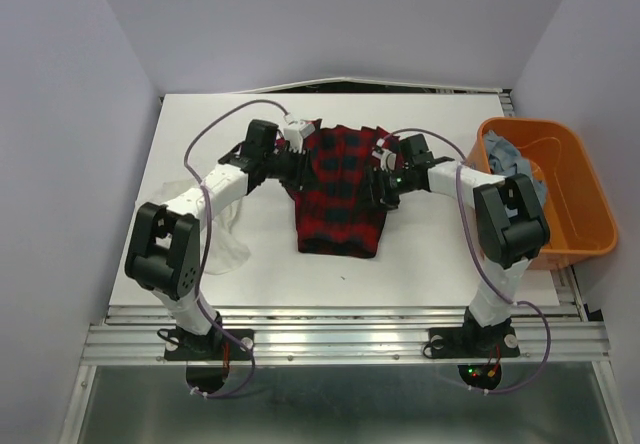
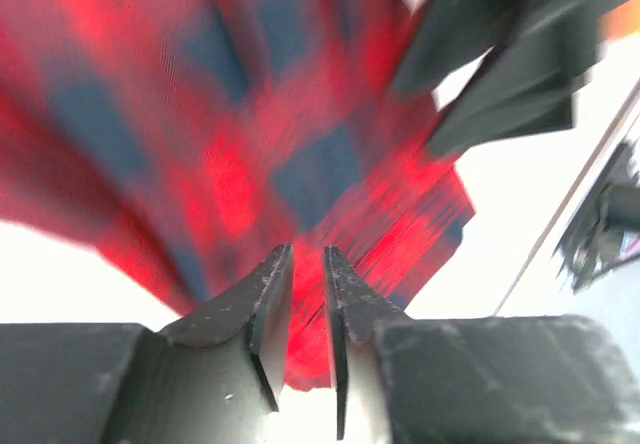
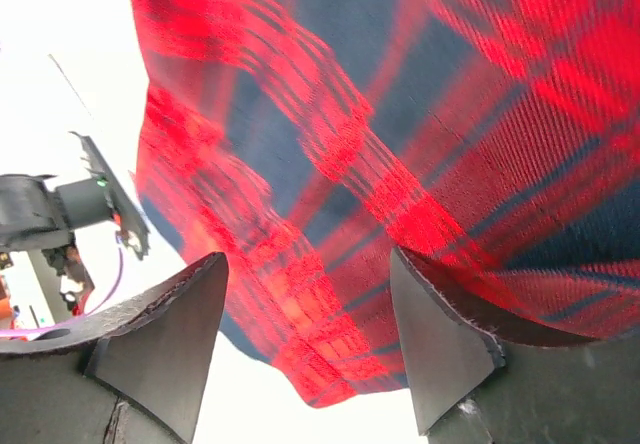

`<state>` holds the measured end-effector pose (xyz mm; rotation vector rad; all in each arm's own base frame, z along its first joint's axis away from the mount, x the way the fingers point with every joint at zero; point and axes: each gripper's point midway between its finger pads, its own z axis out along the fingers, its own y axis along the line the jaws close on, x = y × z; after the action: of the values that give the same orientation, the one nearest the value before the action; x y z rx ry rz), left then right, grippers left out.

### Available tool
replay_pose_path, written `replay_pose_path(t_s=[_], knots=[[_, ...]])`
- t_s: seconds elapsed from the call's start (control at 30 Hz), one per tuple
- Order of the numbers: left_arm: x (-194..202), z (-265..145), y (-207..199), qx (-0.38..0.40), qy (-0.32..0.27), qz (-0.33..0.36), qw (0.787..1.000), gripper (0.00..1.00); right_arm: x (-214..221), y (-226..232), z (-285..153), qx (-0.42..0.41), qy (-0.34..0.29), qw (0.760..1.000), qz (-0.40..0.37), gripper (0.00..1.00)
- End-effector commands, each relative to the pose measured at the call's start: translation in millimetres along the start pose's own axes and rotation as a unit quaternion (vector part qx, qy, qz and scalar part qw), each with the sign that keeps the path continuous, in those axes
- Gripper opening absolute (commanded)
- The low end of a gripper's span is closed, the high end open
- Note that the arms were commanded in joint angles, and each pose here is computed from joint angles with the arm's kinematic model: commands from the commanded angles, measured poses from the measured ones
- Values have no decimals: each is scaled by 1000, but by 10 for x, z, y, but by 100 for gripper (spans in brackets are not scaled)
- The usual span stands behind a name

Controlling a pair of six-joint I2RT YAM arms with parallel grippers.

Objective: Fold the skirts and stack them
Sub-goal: Fold the skirt

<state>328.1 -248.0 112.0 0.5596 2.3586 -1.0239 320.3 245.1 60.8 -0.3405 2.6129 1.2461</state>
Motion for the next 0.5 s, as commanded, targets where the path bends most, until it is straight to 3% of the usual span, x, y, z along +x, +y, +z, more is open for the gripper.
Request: replay_pose_path(t_s=[0.0, 0.2, 0.33, 0.47], knots=[[-1000, -244, -525, 20, -126, 104, 986, 31, -494, 521, -326, -51, -64, 995, -63, 72], [-1476, 282, -174, -17, -124, 57, 990, 32, -811, 581, -427, -22, -106, 990, -92, 75], [-1578, 605, 114, -43, -117, 24, 992, 32, -1050, 240, -391, 42, -134, 987, -83, 75], [-1561, 679, 546, -96, -110, -32, 989, 31, -1094, -118, -276, 73, -128, 987, -69, 75]])
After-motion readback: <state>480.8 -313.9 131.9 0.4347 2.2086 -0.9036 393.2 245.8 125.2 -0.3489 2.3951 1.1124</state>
